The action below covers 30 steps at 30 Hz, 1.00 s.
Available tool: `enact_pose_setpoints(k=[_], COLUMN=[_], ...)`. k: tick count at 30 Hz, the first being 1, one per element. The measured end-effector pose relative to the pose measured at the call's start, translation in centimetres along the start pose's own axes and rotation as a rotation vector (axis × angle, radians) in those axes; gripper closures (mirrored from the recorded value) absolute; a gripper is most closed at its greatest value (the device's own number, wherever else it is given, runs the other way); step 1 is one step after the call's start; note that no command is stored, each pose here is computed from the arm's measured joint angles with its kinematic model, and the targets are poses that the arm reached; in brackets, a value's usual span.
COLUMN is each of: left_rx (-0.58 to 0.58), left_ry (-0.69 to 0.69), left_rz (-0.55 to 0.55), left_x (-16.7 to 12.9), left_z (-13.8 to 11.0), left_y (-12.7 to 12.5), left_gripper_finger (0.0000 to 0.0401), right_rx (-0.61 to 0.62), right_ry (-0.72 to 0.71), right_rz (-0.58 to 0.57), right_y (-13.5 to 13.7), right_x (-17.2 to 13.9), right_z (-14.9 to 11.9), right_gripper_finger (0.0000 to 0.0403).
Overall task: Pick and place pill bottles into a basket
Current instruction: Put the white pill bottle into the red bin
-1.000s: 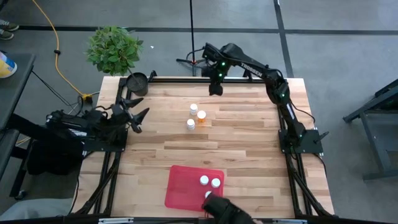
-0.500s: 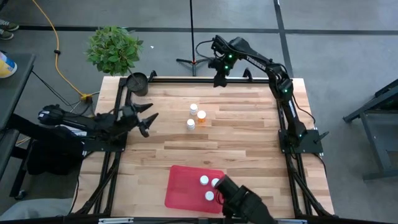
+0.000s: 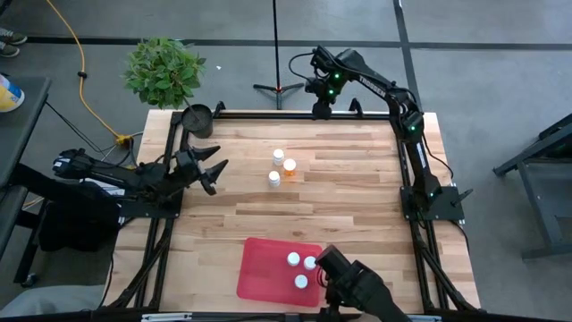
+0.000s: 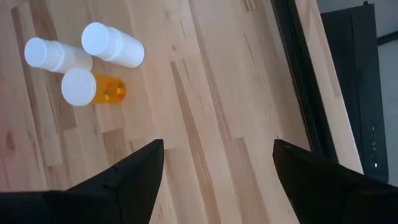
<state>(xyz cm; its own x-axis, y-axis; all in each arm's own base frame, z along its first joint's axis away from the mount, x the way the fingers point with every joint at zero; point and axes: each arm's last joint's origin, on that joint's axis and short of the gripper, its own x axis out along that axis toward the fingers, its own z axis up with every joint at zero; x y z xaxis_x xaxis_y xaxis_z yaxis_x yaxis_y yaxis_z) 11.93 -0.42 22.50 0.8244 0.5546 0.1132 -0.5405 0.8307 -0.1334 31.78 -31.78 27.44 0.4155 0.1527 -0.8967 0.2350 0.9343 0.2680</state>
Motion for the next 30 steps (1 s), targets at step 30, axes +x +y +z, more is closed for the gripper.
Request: enact_pose_setpoints(k=[30], left_rx=[0.292], left_ry=[0.852], left_rz=[-0.198], left_x=[15.1], left_z=[4.4], left_y=[4.9], left_gripper_finger=[0.0103], right_rx=[-0.016], right_ry=[0.059], right_rz=[-0.013], right_y=[0.4], right_x=[0.1], right_z=[-0.3], right_gripper_finger=[0.0112])
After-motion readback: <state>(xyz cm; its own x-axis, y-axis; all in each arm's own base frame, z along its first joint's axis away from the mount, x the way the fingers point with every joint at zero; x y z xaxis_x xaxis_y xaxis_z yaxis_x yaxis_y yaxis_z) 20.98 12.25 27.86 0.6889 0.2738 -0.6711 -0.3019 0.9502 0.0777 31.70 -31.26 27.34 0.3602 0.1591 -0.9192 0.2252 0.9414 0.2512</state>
